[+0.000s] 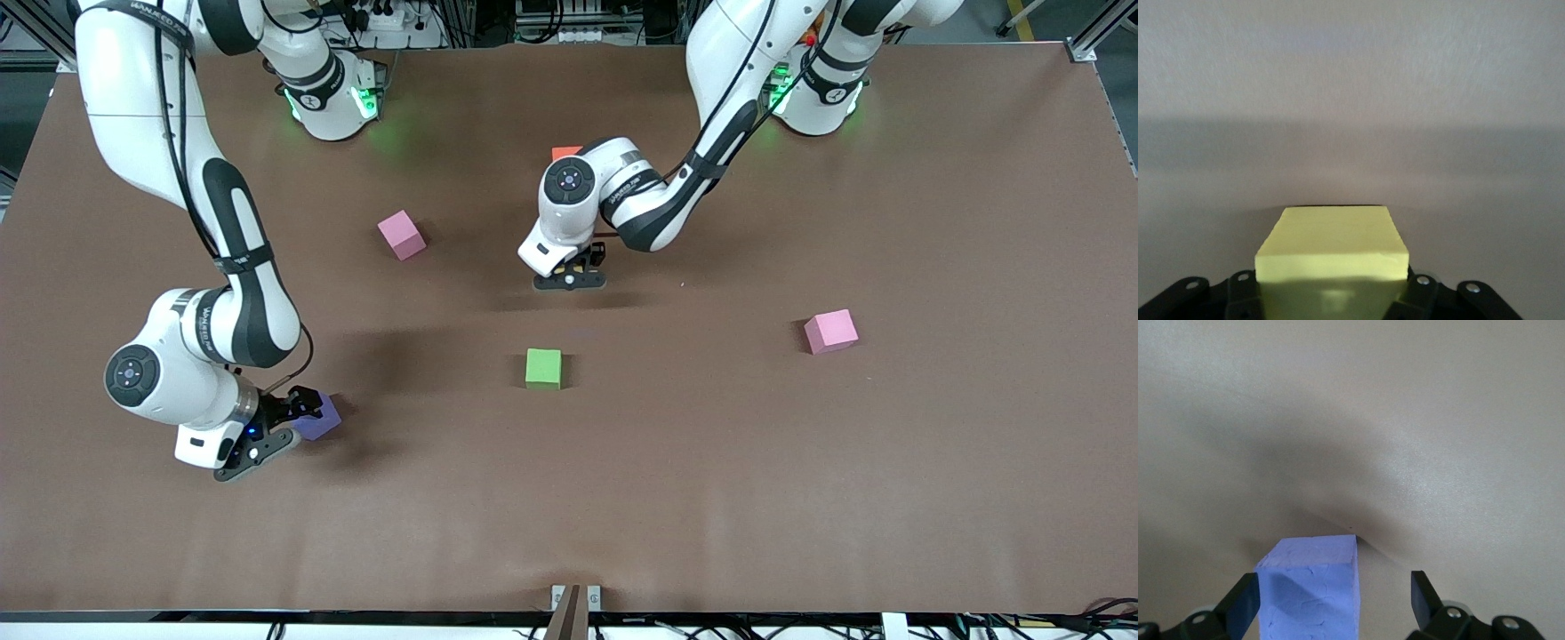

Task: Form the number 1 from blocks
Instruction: 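Grasp the purple cube with the right gripper while the left gripper holds the yellow cube, then place the yellow cube below the cyan cube with the left gripper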

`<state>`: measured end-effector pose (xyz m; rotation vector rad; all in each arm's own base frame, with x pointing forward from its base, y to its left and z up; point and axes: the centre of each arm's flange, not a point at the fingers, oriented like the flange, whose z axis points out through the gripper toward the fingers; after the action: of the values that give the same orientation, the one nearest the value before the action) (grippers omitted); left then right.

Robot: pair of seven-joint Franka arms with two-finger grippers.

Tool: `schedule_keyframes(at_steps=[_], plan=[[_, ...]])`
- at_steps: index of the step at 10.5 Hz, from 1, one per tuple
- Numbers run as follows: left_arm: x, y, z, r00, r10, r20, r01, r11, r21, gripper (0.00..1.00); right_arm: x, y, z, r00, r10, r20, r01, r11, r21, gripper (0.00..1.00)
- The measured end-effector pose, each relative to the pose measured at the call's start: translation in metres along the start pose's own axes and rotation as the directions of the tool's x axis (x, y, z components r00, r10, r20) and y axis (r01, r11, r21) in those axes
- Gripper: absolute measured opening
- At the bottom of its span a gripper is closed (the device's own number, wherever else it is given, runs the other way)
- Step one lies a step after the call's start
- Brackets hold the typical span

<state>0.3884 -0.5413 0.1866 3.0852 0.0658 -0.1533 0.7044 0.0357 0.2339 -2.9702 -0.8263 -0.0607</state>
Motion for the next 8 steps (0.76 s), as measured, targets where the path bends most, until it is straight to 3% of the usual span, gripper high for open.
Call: schedule_keyframes(at_steps=[8], plan=[[-0.021,-0.006,0.004,1.000,0.023,0.007,-0.023,1.000,0.000,0.64,0.001,-0.015,0.014,0.999,-0.023,0.025,0.023,1.000,0.014,1.00]])
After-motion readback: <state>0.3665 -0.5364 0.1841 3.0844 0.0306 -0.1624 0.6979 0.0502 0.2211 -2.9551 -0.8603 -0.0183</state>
